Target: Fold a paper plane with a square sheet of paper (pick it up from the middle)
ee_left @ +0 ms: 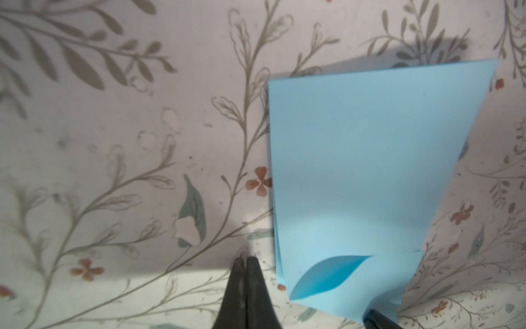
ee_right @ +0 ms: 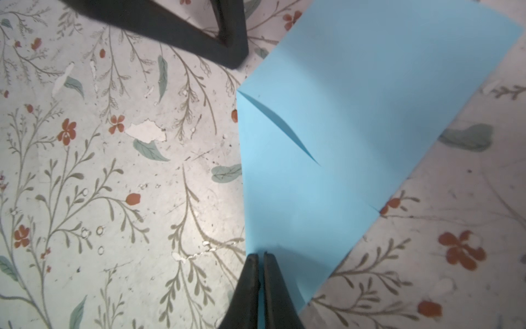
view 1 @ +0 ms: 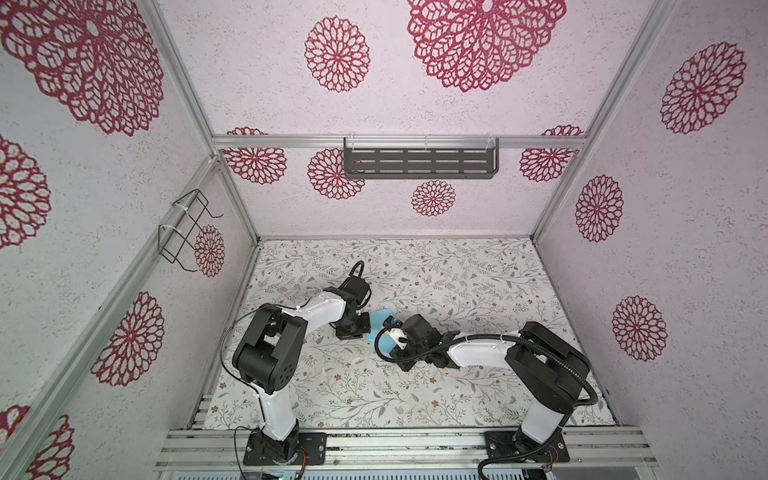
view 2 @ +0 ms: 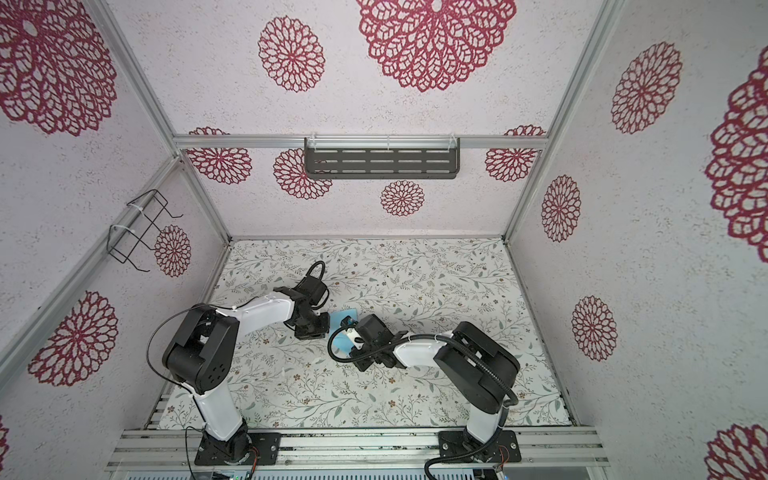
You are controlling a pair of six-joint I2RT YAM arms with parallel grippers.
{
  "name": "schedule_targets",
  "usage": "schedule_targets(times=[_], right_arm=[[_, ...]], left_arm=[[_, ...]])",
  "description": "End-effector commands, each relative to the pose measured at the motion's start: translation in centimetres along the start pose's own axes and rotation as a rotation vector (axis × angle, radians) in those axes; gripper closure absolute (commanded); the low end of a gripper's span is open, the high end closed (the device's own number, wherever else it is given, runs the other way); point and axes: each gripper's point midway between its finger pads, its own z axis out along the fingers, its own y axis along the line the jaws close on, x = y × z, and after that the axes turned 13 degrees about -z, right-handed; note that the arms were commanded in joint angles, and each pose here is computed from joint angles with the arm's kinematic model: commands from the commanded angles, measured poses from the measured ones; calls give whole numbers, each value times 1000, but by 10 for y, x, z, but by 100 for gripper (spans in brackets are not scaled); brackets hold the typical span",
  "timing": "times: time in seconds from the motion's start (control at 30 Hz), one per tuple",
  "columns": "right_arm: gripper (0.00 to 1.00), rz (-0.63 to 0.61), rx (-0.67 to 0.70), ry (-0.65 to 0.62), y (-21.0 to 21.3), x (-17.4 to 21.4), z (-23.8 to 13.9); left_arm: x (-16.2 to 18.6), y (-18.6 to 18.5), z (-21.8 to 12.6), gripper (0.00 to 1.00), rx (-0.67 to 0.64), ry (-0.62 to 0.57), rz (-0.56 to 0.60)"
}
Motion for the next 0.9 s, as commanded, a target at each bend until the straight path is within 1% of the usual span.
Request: schedule_targets(times=[0.0,0.07,0.13,0.23,0.3,0.57,0.7,0.87], right_arm=[[89,57,5,202,0,63,4],[89,60,4,194,0,62,4],[88,62,2,188,0,60,4],[88,68,-1,179,0,59,4],[88,68,-6,176,1,58,4],[87,64,-19,163,3,55,3],[87,57,-21,164,4,54,2],[87,46,-16,166,3,52,0]], left_arm=[[-10,-22,-40,95,112,-63,13],[-5,-37,-51,95,214,-55,0],[1,-47,-54,95,295,-38,-19],[13,-59,-47,96,393,19,-58],[19,-63,-39,96,421,53,-70],[31,-44,2,99,304,118,-94],[30,-37,11,100,267,117,-103],[35,-20,23,100,172,122,-107]])
